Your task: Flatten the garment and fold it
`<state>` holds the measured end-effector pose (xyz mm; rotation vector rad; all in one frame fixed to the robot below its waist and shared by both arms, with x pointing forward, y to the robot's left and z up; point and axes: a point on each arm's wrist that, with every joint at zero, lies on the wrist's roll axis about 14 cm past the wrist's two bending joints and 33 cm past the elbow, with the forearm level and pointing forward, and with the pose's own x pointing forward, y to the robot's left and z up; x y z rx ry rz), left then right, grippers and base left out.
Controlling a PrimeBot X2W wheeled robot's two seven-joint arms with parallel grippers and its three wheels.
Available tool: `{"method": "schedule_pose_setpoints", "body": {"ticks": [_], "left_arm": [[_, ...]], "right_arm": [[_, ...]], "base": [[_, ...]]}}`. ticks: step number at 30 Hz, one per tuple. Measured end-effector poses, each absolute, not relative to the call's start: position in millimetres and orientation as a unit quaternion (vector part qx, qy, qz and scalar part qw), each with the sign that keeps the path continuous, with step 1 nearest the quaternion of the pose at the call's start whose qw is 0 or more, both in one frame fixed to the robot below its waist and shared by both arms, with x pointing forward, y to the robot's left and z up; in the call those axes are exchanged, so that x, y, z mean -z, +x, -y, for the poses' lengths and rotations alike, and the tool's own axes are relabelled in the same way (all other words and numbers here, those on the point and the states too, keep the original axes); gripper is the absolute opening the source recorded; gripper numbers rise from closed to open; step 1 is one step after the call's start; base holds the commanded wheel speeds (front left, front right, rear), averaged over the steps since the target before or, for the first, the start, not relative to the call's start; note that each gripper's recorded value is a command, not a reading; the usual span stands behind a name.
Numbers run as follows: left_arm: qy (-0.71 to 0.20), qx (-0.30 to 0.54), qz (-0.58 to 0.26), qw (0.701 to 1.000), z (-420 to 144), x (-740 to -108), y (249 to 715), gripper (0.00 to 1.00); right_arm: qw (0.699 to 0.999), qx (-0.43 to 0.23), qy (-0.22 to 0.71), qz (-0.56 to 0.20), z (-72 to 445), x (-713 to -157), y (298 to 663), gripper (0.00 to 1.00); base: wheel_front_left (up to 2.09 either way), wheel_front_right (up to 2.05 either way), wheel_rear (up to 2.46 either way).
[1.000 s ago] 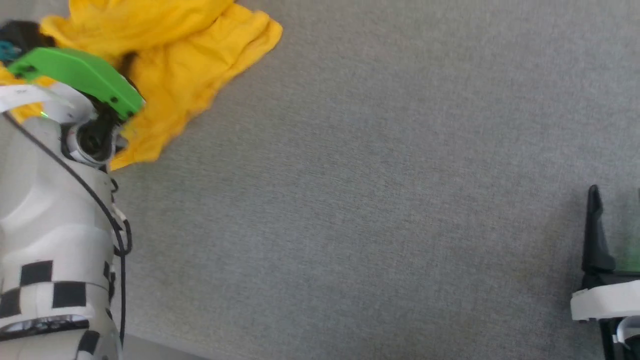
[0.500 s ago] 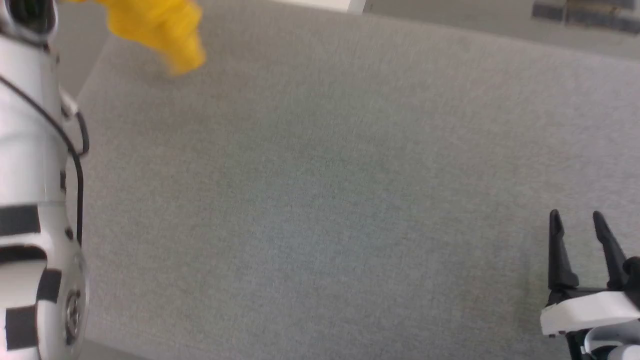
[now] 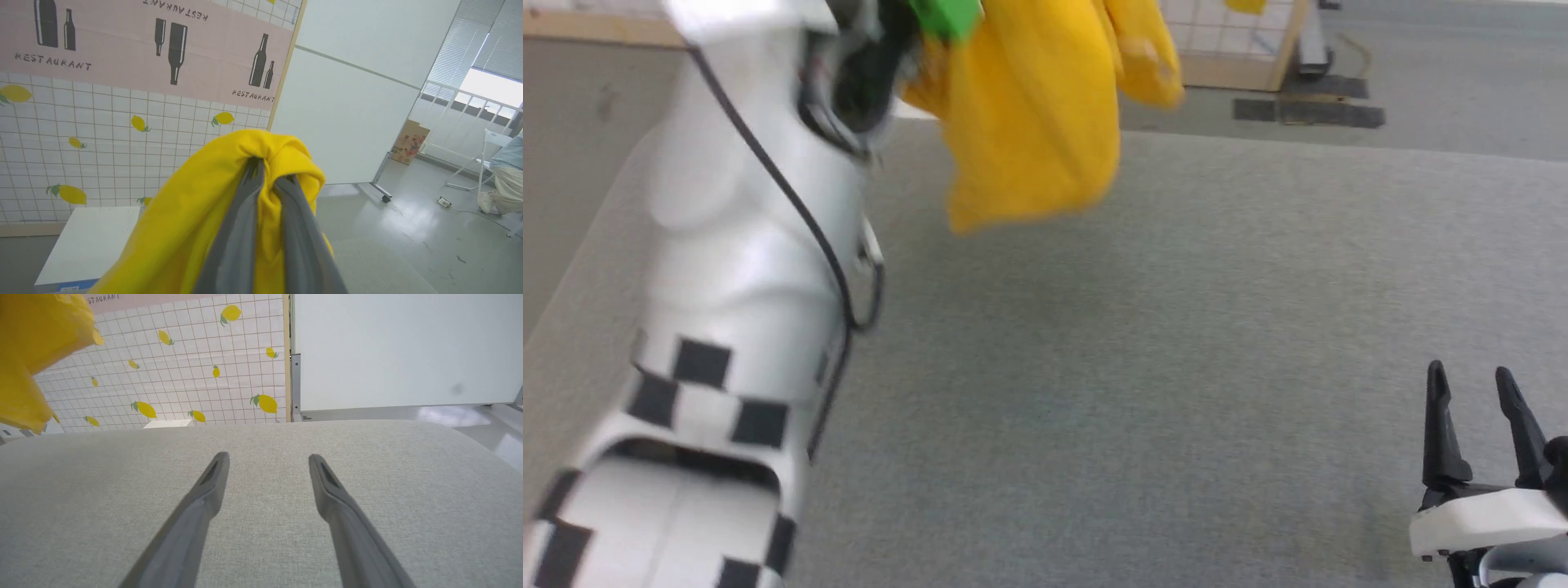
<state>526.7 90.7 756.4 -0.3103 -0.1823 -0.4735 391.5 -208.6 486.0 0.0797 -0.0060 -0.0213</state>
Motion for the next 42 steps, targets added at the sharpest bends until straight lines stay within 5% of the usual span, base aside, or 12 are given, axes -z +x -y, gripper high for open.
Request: {"method": "schedule_pose_setpoints", "body": {"ticks": [8, 13, 17, 18, 19, 20, 25, 29, 34, 42], "left_arm": [[-0.137, 0.295, -0.153, 0.933, -11, -567, 482, 0.0], [-0.093, 0.315, -0.366, 0.871, 8, -437, 401, 0.0], [-0.092, 0.32, -0.453, 0.827, 10, -398, 357, 0.0], [-0.106, 0.32, -0.449, 0.828, 11, -402, 358, 0.0], [-0.128, 0.318, -0.436, 0.832, 12, -409, 362, 0.42], [-0.155, 0.317, -0.421, 0.836, 14, -420, 367, 1.0], [-0.312, 0.293, -0.275, 0.861, 3, -505, 412, 1.0], [-0.347, 0.231, -0.118, 0.901, -55, -570, 445, 1.0], [-0.286, 0.116, 0.065, 0.949, -153, -620, 451, 1.0], [-0.13, -0.002, 0.111, 0.985, -218, -585, 403, 1.0]], "right_arm": [[0.997, 0.062, 0.036, 0.007, 243, -489, 361, 1.0], [0.997, 0.073, 0.036, 0.013, 250, -493, 352, 1.0], [0.996, 0.076, 0.037, 0.02, 252, -497, 349, 1.0], [0.996, 0.076, 0.038, 0.021, 252, -498, 350, 1.0], [0.996, 0.074, 0.038, 0.021, 251, -498, 350, 1.0], [0.996, 0.073, 0.039, 0.021, 249, -498, 349, 1.0], [0.997, 0.062, 0.043, 0.022, 242, -498, 348, 1.0], [0.997, 0.047, 0.049, 0.027, 233, -501, 351, 1.0], [0.998, 0.029, 0.053, 0.033, 221, -505, 354, 1.0], [0.998, 0.012, 0.061, 0.03, 210, -507, 353, 1.0]], "base": [[0.0, 0.0, 0.0], [0.0, 0.0, 0.0], [0.0, 0.0, 0.0], [0.0, 0.0, 0.0], [0.0, 0.0, 0.0], [0.0, 0.0, 0.0], [0.0, 0.0, 0.0], [0.0, 0.0, 0.0], [0.0, 0.0, 0.0], [0.0, 0.0, 0.0]]}}
